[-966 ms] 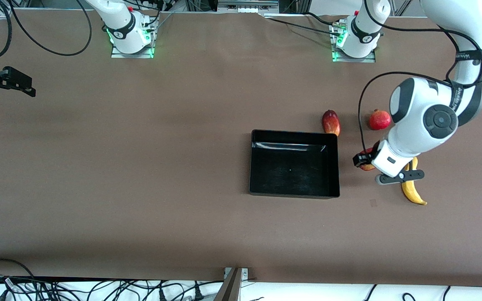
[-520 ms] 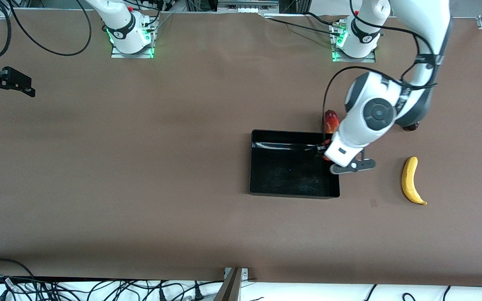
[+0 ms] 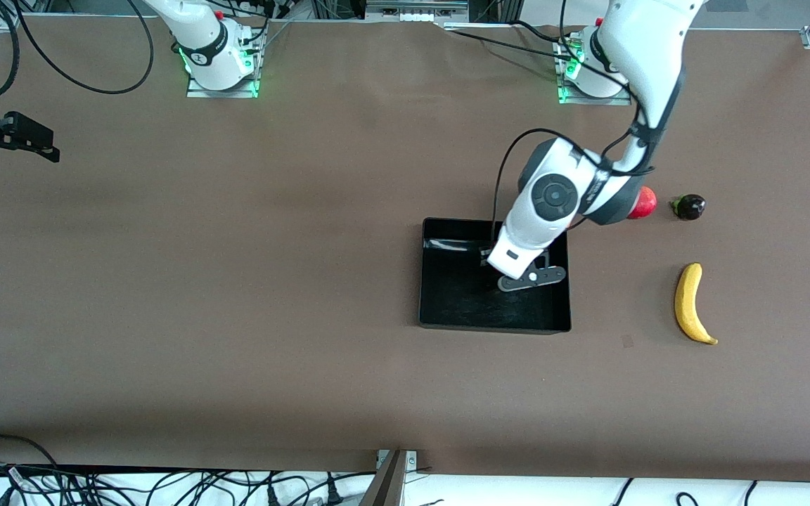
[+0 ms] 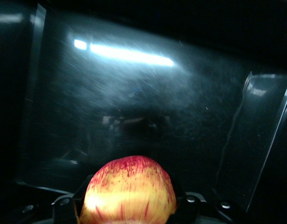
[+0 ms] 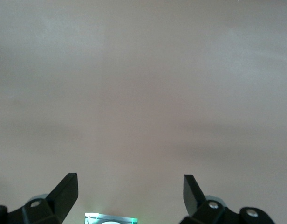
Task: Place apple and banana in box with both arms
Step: 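Carry the red apple into the black box and lower it, then open the left gripper and move it back toward the banana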
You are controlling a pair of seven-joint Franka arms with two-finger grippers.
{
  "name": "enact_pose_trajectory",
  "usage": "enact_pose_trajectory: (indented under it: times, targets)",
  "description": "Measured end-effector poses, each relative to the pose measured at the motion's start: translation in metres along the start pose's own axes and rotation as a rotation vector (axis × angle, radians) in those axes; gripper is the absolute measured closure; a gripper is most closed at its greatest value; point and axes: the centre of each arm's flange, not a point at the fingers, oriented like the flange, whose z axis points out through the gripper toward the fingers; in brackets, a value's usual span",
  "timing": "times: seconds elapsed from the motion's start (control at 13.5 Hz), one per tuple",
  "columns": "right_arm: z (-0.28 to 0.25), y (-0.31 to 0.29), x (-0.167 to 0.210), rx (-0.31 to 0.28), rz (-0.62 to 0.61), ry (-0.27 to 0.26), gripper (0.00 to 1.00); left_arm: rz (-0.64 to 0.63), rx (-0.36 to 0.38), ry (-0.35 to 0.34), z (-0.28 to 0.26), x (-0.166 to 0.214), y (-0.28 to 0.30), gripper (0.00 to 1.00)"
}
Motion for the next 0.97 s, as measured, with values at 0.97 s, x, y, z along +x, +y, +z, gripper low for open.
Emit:
enact_pose_trajectory:
  times: [0.97]
  targets:
    - [0.001, 0.0, -0.001, 0.001, -0.001, -0.007, 0.0, -0.003, -0.003, -0.023, 0.049, -0.027, 0.026, 0.33]
